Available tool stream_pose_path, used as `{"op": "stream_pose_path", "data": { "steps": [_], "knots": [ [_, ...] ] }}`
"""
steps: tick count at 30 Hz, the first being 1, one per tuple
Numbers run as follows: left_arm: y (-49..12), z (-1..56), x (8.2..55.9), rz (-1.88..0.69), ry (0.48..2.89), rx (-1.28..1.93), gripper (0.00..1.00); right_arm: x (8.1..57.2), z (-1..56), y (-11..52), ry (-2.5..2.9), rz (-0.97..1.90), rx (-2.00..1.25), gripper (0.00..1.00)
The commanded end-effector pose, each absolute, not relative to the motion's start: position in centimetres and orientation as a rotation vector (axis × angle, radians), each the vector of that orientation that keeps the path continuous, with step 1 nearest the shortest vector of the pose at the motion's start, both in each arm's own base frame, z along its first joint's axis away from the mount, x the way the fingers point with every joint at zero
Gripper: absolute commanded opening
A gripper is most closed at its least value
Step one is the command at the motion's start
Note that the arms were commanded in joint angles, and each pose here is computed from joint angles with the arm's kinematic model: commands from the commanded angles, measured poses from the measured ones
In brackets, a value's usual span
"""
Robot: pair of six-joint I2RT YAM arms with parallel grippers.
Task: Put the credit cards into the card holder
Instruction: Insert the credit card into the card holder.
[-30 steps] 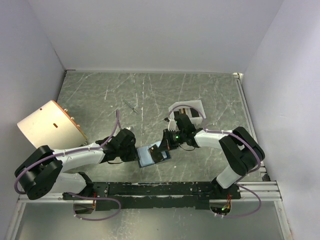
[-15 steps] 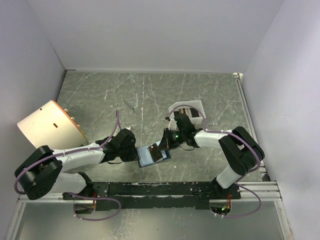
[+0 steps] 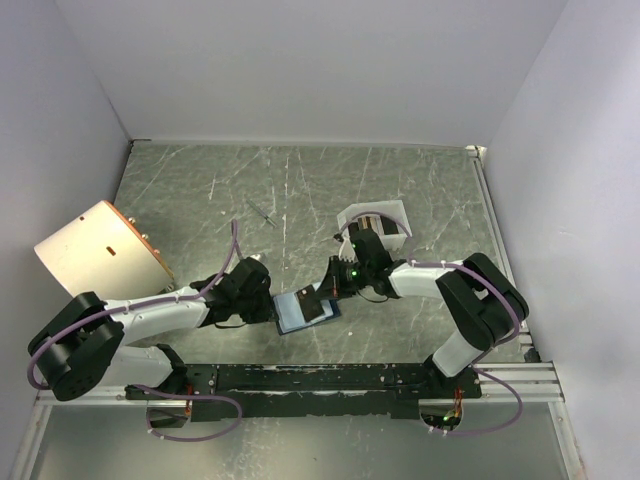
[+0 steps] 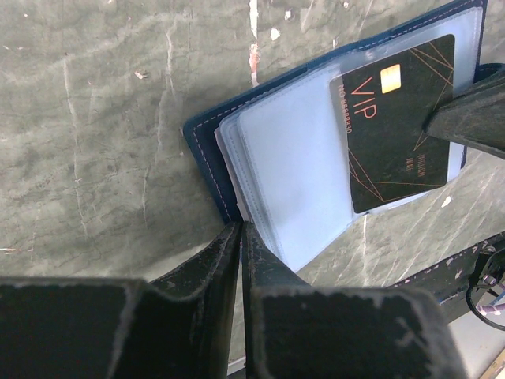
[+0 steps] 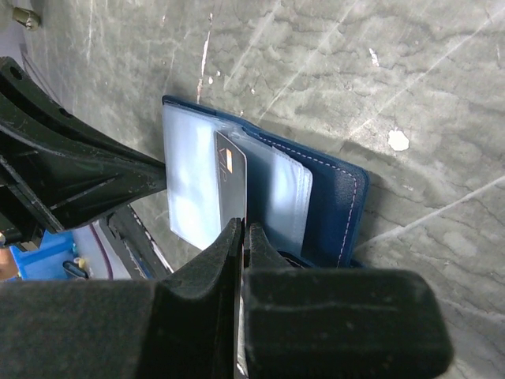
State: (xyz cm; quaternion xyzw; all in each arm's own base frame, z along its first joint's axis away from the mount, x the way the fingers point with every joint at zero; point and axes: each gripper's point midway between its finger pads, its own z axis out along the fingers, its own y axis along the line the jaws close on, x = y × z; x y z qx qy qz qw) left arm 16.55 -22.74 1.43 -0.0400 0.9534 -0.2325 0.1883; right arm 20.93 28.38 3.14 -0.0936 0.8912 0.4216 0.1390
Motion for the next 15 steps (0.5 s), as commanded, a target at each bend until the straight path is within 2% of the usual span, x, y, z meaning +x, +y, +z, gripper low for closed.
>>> {"op": "stream_pose_path", "data": {
  "steps": [1, 15],
  "knots": [
    [-20.80, -0.29, 15.53, -0.550, 2.734, -0.121, 0.19, 20.30, 1.63, 27.90, 2.613, 1.186, -0.234, 0.00],
    [-20.91, -0.12, 15.58, -0.560, 2.730, -0.123, 0.19, 19.63, 1.20, 28.23, 2.616, 1.198, -0.164, 0.00]
  ]
}}
